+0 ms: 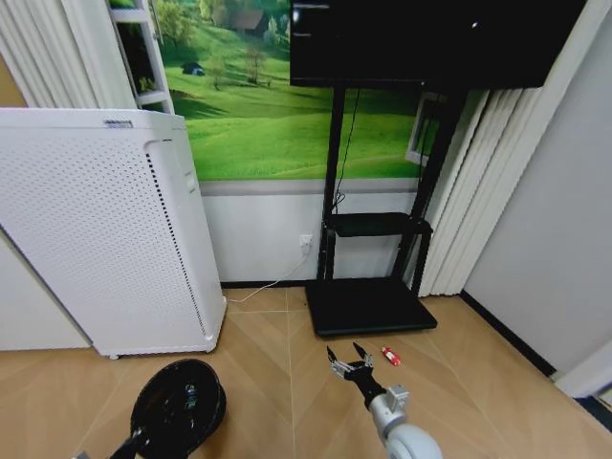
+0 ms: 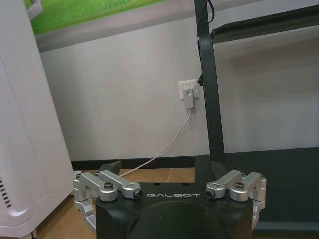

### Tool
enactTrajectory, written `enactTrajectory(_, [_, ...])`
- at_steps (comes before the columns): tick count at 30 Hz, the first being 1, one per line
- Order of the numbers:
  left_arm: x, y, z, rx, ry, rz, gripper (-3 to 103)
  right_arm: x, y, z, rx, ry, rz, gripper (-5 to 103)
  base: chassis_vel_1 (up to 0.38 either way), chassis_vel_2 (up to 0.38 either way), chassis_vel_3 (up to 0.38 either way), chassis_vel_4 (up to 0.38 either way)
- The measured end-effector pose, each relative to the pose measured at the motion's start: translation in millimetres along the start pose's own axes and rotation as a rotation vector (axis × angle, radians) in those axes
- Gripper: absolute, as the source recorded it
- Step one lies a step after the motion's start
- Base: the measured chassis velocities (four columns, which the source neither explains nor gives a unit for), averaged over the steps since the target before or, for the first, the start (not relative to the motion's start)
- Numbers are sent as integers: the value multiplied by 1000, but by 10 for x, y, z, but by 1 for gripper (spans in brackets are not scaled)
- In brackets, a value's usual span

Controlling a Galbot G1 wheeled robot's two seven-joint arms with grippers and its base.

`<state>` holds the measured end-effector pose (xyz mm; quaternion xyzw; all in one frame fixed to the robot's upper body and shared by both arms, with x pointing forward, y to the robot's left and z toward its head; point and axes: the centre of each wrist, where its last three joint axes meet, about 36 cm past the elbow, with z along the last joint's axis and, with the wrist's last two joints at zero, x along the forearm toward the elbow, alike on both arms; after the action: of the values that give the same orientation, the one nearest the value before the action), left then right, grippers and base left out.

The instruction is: Pick up the trash bin and place the garbage on the floor into it.

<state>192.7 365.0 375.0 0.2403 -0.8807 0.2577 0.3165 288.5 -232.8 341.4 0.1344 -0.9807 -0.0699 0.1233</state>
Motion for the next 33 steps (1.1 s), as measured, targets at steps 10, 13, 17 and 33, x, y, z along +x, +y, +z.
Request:
enactTrajectory(10, [27,-32,65,1,7,2,2,54,-8,53,38,-19,2,100,-307,206,292,-201])
enactTrajectory(13, [43,-51,98,-3,12,5,2,101,2,91,43,-52,-3,100,-329,-7,313,35])
enactTrajectory(17, [62,-54,120,-7,23,13,2,173,-6,101,66,-91,0,100,-272,-81,172,106])
enactTrajectory(33, [190,43,65,-83,30,138,2,8,-344,625,185,164,78,100,12,-51,11,47])
